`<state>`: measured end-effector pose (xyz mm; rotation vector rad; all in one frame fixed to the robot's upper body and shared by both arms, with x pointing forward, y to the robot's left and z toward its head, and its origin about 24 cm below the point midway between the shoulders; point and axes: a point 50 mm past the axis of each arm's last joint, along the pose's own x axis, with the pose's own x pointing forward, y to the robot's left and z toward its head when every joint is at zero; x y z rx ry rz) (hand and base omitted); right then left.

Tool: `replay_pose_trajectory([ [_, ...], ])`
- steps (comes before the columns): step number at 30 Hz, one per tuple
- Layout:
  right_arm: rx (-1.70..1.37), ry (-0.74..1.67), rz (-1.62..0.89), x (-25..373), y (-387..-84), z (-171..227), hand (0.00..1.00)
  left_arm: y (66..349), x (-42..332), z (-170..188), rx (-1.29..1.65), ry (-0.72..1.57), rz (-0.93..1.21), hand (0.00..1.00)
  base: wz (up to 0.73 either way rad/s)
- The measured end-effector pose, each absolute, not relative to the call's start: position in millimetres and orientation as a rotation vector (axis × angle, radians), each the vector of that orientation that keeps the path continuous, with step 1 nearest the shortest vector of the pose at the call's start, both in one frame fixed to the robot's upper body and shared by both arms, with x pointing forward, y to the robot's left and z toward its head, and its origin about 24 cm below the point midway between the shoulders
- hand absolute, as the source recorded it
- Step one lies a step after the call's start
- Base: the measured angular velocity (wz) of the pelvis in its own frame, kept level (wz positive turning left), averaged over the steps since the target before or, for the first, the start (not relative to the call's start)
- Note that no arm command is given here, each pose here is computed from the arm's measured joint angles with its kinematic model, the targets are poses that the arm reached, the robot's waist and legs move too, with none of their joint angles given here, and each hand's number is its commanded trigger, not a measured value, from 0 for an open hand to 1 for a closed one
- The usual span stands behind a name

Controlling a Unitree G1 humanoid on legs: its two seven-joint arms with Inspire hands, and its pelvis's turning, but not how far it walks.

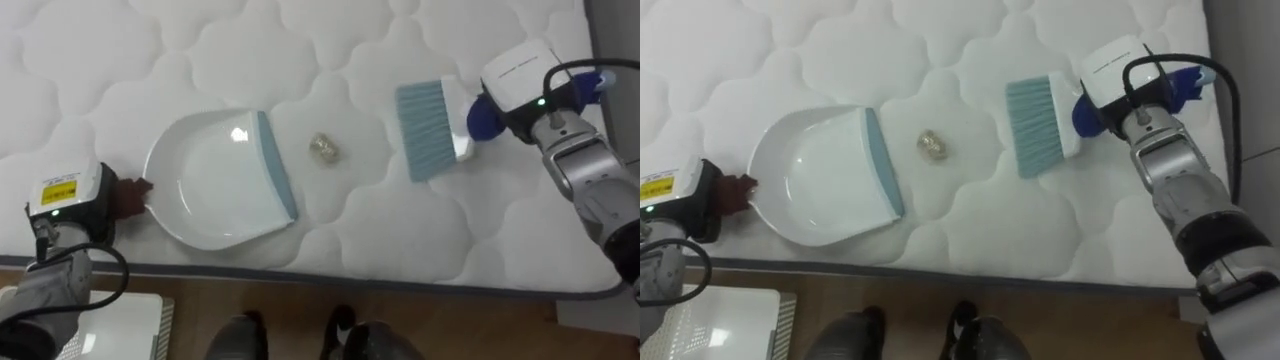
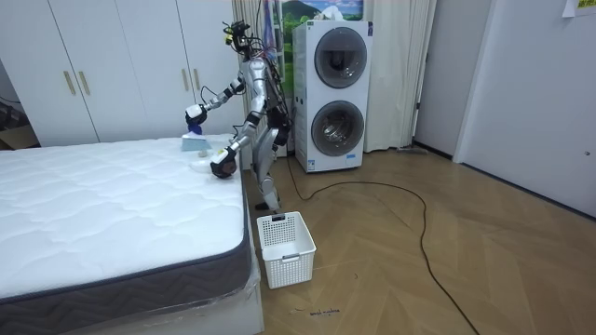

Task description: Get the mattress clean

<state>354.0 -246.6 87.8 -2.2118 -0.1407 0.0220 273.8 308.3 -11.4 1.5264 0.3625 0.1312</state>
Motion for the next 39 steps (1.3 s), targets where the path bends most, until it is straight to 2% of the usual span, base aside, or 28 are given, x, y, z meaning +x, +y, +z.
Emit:
replay_pose_trajectory([
  [9, -2.201, -0.247, 0.028, 355.0, -223.4, 98.8, 1.00, 312.3, 263.8, -19.2, 1.509, 0.413, 0.139, 1.00, 0.00],
  [20, -2.093, -0.162, 0.076, 343.0, -199.2, 77.6, 1.00, 313.6, 258.9, -26.1, 1.533, 0.486, 0.106, 1.00, -0.03],
  [39, -1.896, 0.035, 0.325, 317.9, -171.4, 38.0, 1.00, 290.7, 250.6, -48.2, 1.465, 0.528, 0.034, 1.00, 0.00],
])
